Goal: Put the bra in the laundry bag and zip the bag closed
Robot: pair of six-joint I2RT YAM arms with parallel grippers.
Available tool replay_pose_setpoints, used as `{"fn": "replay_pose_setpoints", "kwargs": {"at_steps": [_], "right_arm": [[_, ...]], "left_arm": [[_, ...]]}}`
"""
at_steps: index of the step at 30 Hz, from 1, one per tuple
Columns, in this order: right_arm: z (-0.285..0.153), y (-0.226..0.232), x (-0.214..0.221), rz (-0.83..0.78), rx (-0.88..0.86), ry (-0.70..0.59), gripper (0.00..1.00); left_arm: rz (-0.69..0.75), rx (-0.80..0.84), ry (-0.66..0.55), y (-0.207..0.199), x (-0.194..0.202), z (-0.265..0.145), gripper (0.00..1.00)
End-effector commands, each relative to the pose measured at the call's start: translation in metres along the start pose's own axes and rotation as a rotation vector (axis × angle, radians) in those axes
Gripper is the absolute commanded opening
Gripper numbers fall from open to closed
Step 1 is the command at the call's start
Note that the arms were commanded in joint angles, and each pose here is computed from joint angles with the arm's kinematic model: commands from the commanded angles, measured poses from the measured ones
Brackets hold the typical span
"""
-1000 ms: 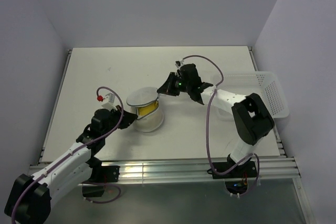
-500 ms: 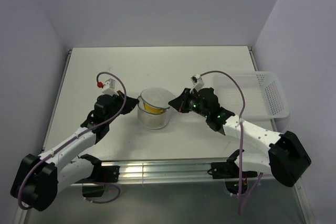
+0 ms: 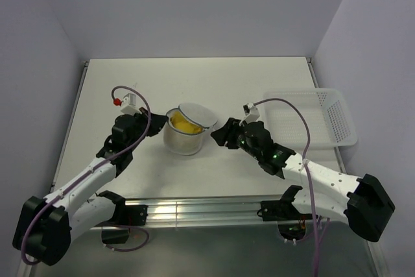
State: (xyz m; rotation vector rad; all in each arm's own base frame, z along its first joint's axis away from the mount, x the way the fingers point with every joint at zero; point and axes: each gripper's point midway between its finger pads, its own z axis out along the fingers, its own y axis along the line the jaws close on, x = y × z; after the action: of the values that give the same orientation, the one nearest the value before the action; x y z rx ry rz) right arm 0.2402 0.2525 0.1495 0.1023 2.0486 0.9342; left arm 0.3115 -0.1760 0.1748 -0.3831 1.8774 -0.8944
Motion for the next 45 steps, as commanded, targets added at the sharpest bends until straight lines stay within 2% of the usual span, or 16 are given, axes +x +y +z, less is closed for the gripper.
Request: {"fn": "replay_pose_setpoints", "kwargs": {"at_steps": [1,2,3,8,11,16,20,22,24,25,27,28,30,32,38,45], "right_arm": [[-0.002,-0.001,-0.035,0.021,0.092,-0.096,0.62],[0.001,0.004,-0.041,0.024,0.089,-0.094,0.74],[0.006,-0.001,-0.044,0.031,0.101,-0.089,0.78],[0.039,-0.002,-0.044,0.100,0.086,-0.037,0.87],[0.055,-0.003,-0.040,0.193,0.058,-0.015,0.91],[0.069,0.000,-0.030,0.336,0.013,-0.003,0.99],[0.078,0.012,-0.031,0.390,-0.054,0.003,1.00],[0.084,0.017,-0.029,0.414,-0.086,0.014,0.98],[0.091,0.018,-0.033,0.422,-0.091,-0.002,0.90],[0.092,0.018,-0.036,0.419,-0.098,-0.022,0.80],[0.090,0.022,-0.045,0.400,-0.115,-0.065,0.68],[0.090,0.022,-0.051,0.389,-0.103,-0.095,0.53],[0.085,0.028,-0.059,0.355,-0.120,-0.129,0.49],[0.081,0.027,-0.063,0.330,-0.114,-0.169,0.40],[0.065,0.064,-0.053,0.095,-0.194,-0.167,0.20],[0.025,0.097,-0.032,-0.172,-0.299,-0.173,0.13]], "left_arm": [[0.005,-0.009,-0.028,0.003,-0.005,-0.011,0.03],[0.008,-0.011,-0.024,0.005,-0.003,-0.012,0.09],[0.007,-0.023,-0.014,0.009,0.002,-0.012,0.13],[0.006,-0.024,0.001,0.015,0.009,-0.009,0.29],[0.012,-0.014,0.009,0.015,0.012,-0.005,0.33],[0.009,-0.014,0.024,0.020,0.019,-0.004,0.27],[0.013,-0.029,0.034,0.026,0.023,-0.004,0.06],[0.016,-0.034,0.038,0.027,0.024,-0.003,0.03],[0.020,-0.032,0.040,0.027,0.024,-0.002,0.00],[0.020,-0.028,0.041,0.026,0.025,-0.002,0.00],[0.023,-0.031,0.038,0.027,0.024,-0.001,0.00],[0.023,-0.035,0.039,0.028,0.025,-0.001,0.00],[0.025,-0.037,0.030,0.027,0.022,0.000,0.00],[0.023,-0.038,0.022,0.027,0.020,0.002,0.00],[0.004,-0.012,-0.009,0.015,0.008,0.022,0.00],[-0.035,0.145,-0.036,-0.036,-0.018,0.049,0.00]]}}
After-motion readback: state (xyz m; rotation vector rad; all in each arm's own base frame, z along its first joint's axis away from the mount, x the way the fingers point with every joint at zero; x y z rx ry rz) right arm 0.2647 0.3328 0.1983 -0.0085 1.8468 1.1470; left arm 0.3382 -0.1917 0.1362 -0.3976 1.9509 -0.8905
